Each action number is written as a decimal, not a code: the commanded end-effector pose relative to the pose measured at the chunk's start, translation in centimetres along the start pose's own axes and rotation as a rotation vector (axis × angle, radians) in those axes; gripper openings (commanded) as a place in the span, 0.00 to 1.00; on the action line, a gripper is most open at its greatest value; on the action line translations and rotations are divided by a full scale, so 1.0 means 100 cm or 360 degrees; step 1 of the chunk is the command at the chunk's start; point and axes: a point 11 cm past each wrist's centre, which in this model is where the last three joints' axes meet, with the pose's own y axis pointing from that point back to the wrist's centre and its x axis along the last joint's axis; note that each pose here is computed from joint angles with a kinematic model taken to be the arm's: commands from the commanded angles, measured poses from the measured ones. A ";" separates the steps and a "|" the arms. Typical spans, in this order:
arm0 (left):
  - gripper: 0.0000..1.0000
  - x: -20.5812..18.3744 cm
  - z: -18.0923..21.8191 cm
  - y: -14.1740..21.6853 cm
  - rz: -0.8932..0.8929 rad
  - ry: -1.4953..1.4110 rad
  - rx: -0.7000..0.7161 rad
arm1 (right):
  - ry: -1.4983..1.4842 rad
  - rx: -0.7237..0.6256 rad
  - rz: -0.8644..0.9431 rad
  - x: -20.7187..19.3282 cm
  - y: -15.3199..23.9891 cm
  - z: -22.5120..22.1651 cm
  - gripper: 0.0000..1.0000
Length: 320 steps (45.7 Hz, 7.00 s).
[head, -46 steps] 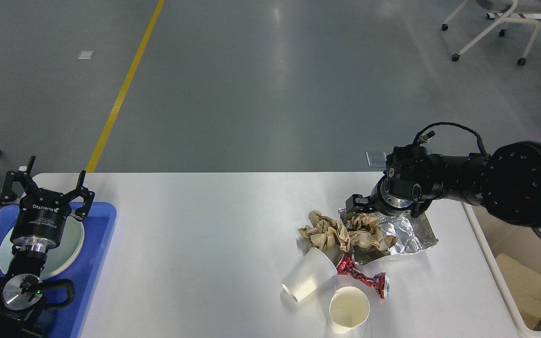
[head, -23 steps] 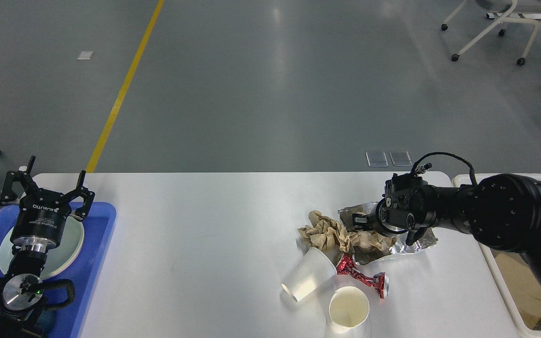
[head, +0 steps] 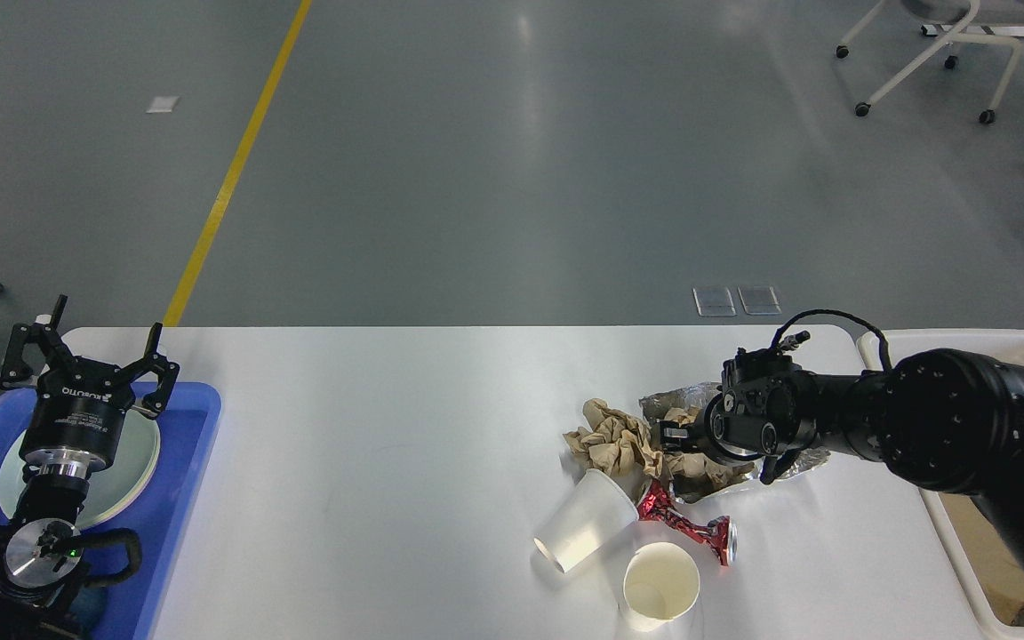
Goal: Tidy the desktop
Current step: 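Lower the right gripper and grasp the crumpled brown paper, then lift the crumpled paper and carry it toward the white bin, then drop the crumpled paper into the bin with the right gripper, then raise the right gripper out of the bin toward the table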
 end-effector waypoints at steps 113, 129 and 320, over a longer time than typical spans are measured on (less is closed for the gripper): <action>0.97 0.000 0.000 0.000 0.0000 0.0000 0.0000 | -0.0229 0.0003 -0.0180 0.068 0.300 0.083 0.00; 0.97 0.000 0.000 0.000 0.0000 0.0000 -0.0002 | -0.0731 -0.0208 -0.0077 0.060 0.253 0.225 0.00; 0.97 0.000 0.000 0.000 0.0000 0.0000 0.0000 | 0.0300 0.0130 -0.0263 0.044 0.343 -0.014 1.00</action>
